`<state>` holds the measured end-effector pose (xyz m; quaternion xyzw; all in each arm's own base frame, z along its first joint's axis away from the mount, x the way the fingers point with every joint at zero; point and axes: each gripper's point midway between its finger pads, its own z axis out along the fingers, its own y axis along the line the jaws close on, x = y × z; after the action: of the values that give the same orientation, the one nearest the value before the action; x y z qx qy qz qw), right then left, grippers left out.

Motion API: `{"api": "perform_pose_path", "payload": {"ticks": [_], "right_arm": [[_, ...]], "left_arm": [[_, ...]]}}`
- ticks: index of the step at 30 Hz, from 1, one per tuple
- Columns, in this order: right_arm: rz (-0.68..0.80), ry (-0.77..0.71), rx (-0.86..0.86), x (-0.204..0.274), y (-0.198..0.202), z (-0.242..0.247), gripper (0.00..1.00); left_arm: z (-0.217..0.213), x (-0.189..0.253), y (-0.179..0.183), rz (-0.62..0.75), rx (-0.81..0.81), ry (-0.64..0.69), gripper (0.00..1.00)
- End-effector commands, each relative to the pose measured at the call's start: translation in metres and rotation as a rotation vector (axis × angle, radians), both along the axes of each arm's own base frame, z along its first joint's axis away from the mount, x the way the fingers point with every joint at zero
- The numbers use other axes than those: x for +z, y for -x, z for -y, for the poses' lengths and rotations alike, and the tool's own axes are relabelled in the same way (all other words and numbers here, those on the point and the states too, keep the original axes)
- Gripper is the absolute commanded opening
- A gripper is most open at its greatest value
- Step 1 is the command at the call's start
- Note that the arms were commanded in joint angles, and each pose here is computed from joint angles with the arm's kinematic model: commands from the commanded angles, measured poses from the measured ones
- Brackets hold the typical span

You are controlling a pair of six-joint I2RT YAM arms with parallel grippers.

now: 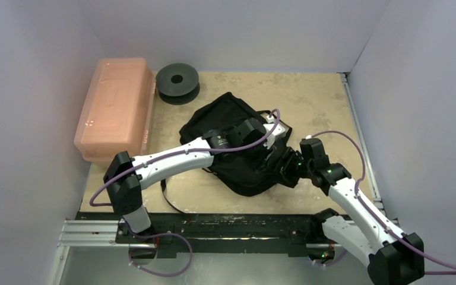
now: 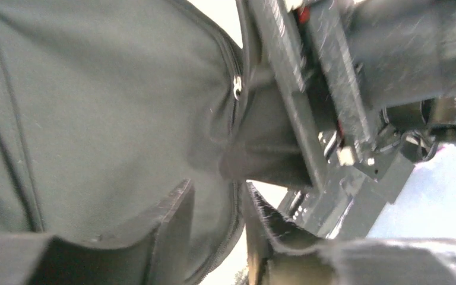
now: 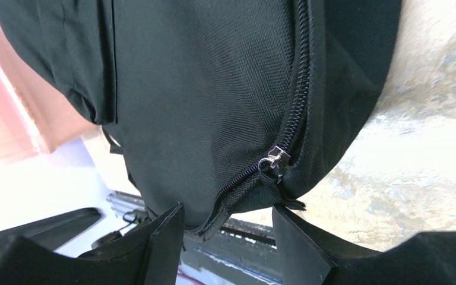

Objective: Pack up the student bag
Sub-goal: Zip the student bag at the center of the board.

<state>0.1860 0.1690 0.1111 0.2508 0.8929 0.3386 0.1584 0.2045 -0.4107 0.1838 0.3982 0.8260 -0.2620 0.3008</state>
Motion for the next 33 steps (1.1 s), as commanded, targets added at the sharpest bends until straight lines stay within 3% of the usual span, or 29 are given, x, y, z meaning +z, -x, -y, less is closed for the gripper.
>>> {"api": "perform_pose_path", "payload": {"ticks": [1, 4, 14, 19, 24, 27, 33], "right_arm": [[0.095, 0.09, -0.086, 0.024, -0.017, 0.018, 0.6], [0.14, 0.164, -0.117, 0.031, -0.018, 0.034, 0.62], [0.066, 0.18, -0.056, 0.009, 0.007, 0.036, 0.66], [0.034, 0.149, -0.022, 0.0, 0.014, 0.029, 0.64], [0.028, 0.136, -0.01, 0.001, 0.015, 0.026, 0.62], [0.019, 0.126, -0.004, 0.0, 0.013, 0.021, 0.61], [0.006, 0.115, -0.029, 0.0, 0.001, 0.011, 0.6]], "left_arm": [[-0.008, -0.016, 0.021, -0.07, -0.04, 0.015, 0.44], [-0.007, -0.031, 0.029, -0.053, -0.04, 0.041, 0.54], [0.008, -0.059, 0.032, 0.009, -0.036, -0.07, 0.55], [-0.012, -0.06, 0.0, 0.098, 0.083, -0.192, 0.33], [-0.02, -0.051, -0.014, 0.091, 0.12, -0.166, 0.07], [-0.016, -0.041, -0.015, 0.086, 0.11, -0.129, 0.01], [-0.003, -0.012, -0.002, 0.037, 0.072, 0.002, 0.0]]}}
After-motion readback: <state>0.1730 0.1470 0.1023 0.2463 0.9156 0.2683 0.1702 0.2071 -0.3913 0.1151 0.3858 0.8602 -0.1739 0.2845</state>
